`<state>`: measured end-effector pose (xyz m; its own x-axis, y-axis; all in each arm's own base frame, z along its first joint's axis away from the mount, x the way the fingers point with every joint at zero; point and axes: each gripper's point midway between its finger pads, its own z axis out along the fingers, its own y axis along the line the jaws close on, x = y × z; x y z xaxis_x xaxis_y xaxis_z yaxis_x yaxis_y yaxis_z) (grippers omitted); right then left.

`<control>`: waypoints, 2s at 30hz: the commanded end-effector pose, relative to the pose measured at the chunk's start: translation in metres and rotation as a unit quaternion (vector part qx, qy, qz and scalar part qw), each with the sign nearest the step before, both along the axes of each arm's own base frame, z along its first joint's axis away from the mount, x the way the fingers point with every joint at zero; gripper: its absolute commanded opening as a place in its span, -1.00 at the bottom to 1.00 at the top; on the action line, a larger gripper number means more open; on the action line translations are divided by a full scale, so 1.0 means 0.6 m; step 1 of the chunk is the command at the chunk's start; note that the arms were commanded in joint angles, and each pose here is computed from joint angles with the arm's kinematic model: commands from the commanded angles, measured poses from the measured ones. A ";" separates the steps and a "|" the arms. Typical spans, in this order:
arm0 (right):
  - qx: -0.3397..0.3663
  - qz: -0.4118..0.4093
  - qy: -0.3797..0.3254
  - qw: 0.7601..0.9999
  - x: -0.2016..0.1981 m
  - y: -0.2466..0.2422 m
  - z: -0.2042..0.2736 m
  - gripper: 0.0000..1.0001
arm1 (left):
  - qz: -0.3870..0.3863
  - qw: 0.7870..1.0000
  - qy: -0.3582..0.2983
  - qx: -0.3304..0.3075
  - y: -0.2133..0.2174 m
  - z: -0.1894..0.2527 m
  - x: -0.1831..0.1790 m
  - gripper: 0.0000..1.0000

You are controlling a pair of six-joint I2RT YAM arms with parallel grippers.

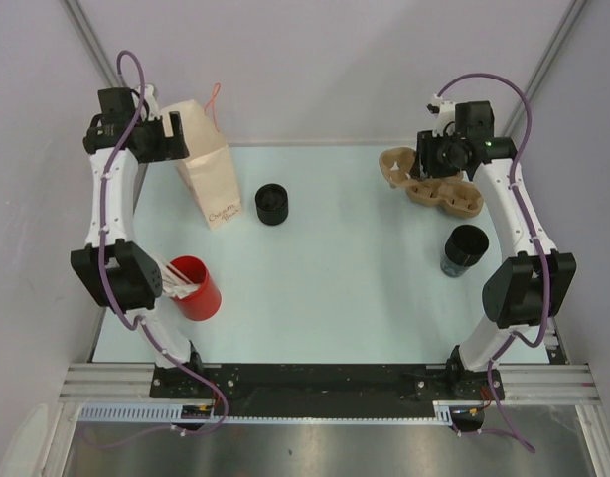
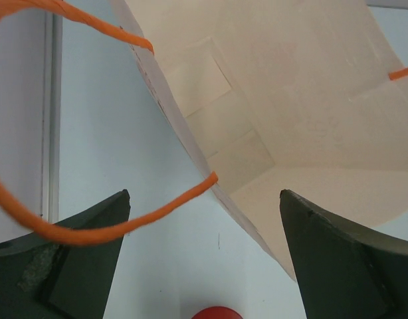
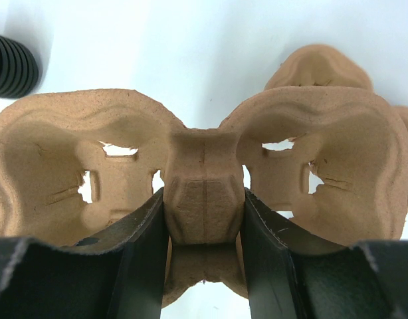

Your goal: Pack the takeout coffee

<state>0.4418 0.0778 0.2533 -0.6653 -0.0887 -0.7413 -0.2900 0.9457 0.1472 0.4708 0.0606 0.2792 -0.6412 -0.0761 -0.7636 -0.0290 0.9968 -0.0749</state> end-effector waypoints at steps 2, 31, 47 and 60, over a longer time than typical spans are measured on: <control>0.005 0.016 -0.026 1.000 -0.011 0.004 0.025 -0.46 | 0.020 0.999 -0.018 -0.040 -0.004 0.020 0.023 0.96; 0.007 0.020 -0.014 1.000 -0.016 0.007 0.001 -0.44 | 0.021 0.999 -0.017 -0.017 0.005 0.016 0.042 -0.65; 0.005 0.017 -0.010 1.000 -0.014 0.002 -0.007 -0.45 | 0.005 0.995 -0.094 0.023 0.009 0.117 0.042 -0.61; 0.008 0.018 -0.008 1.000 -0.016 0.002 -0.008 -0.45 | -0.009 0.998 -0.055 0.013 0.002 0.046 0.044 0.01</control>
<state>0.4324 0.0804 0.2243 -0.7043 -0.1070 -0.7018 -0.3112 0.9351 0.1697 0.4991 0.0647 0.2896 -0.6030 -0.0576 -0.7957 -0.0195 0.9982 -0.0575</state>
